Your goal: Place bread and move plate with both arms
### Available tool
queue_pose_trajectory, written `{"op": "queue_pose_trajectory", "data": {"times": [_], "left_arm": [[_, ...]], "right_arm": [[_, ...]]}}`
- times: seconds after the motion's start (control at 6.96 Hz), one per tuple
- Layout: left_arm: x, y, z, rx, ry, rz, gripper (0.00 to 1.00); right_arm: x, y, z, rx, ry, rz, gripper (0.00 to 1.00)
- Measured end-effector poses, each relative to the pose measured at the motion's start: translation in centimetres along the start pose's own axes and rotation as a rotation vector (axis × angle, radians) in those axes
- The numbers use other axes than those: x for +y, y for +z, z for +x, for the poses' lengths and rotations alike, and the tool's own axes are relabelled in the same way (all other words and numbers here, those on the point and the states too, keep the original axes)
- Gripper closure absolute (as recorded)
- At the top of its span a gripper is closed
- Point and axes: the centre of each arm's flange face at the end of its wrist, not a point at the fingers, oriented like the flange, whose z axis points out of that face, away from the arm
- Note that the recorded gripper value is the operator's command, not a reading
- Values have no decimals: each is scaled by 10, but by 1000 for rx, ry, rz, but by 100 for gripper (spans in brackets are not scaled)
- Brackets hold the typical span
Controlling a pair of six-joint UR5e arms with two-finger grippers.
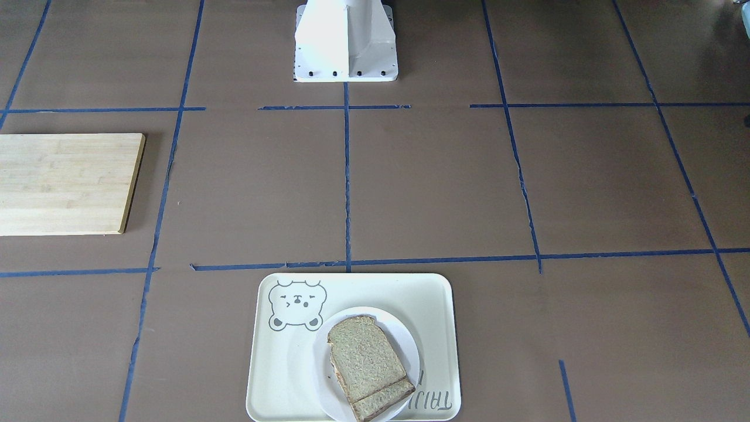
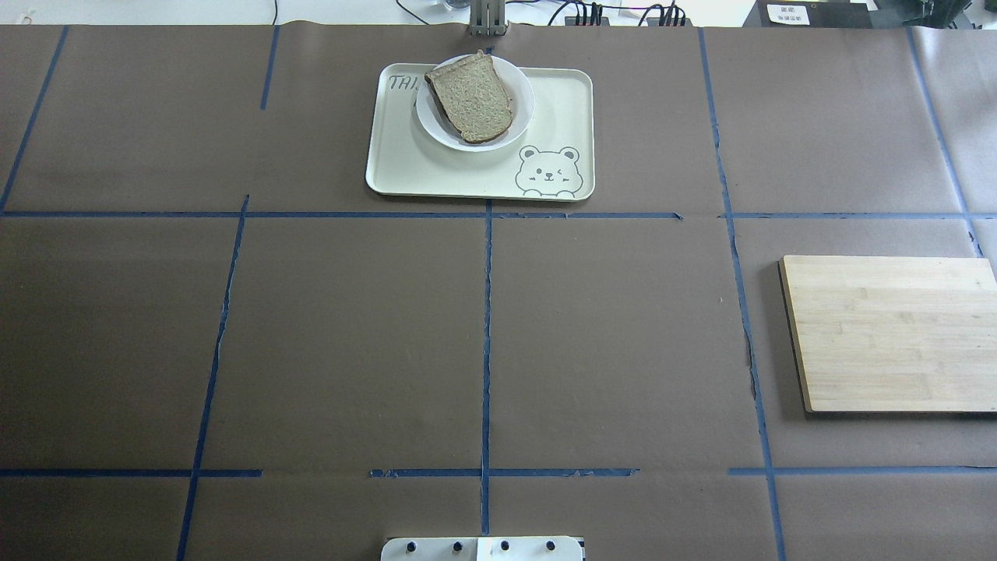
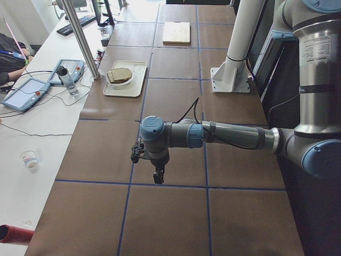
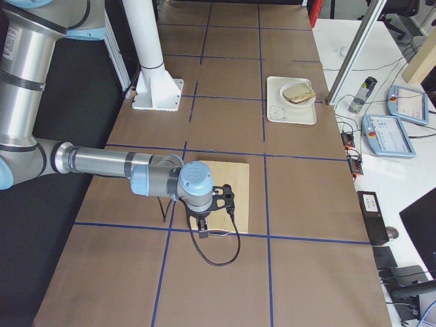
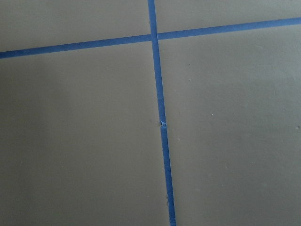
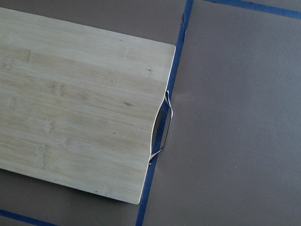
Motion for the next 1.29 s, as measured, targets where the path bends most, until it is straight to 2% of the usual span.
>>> {"op": "queue_pose_trajectory", "data": {"times": [1.29], "left_arm": [[2, 1, 0, 0, -3, -4, 0]], "right_arm": [[5, 4, 3, -5, 14, -10, 0]]}}
